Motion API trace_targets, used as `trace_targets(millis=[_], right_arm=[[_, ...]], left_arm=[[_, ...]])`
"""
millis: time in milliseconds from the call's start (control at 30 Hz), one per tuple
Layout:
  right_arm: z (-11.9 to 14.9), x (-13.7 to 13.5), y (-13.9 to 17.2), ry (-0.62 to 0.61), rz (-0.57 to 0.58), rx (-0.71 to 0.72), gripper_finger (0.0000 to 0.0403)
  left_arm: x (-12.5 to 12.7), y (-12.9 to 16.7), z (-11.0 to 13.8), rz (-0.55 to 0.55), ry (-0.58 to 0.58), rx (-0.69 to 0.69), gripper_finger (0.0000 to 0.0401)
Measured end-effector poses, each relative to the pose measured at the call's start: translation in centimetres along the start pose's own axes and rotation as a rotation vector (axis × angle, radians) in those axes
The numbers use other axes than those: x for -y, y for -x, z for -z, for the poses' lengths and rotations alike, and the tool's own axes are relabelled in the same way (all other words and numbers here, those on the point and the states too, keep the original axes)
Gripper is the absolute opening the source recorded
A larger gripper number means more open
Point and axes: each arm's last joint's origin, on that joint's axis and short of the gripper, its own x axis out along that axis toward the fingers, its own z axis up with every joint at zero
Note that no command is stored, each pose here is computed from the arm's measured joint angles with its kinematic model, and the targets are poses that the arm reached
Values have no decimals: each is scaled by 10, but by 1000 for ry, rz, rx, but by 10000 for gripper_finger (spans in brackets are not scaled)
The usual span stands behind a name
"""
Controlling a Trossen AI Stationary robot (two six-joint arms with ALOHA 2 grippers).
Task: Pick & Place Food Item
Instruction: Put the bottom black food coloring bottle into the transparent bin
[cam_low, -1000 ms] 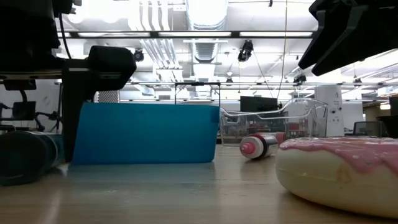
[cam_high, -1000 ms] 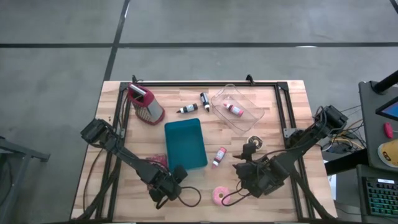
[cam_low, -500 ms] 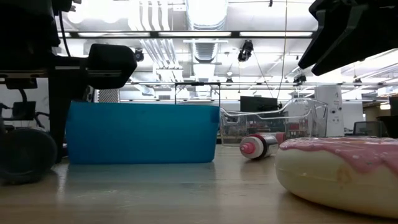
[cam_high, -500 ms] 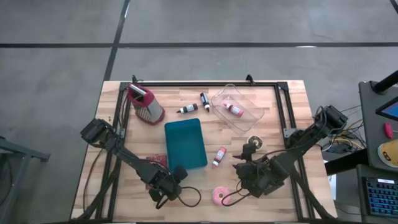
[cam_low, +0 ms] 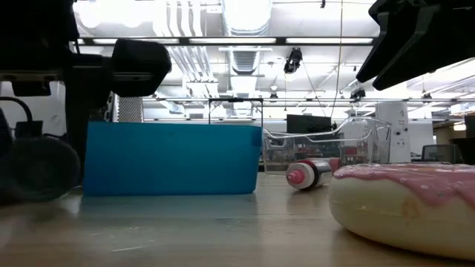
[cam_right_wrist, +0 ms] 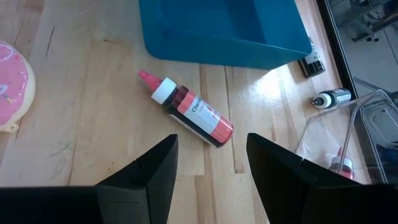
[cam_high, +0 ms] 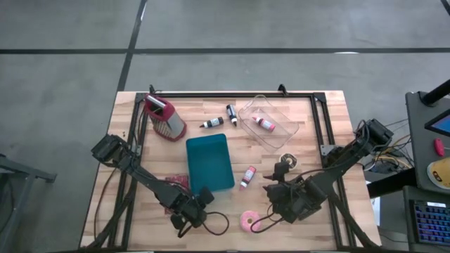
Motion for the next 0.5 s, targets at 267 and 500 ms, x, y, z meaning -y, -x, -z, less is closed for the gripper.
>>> trace_targets(millis=[267, 500], right_arm=[[0, 0, 0, -3, -1, 3, 189], [-8, -4, 1, -14, -31, 68, 189]], left_arm=[[-4, 6, -6, -56, 1, -13, 118], [-7, 9, -7, -113, -4, -33, 117]])
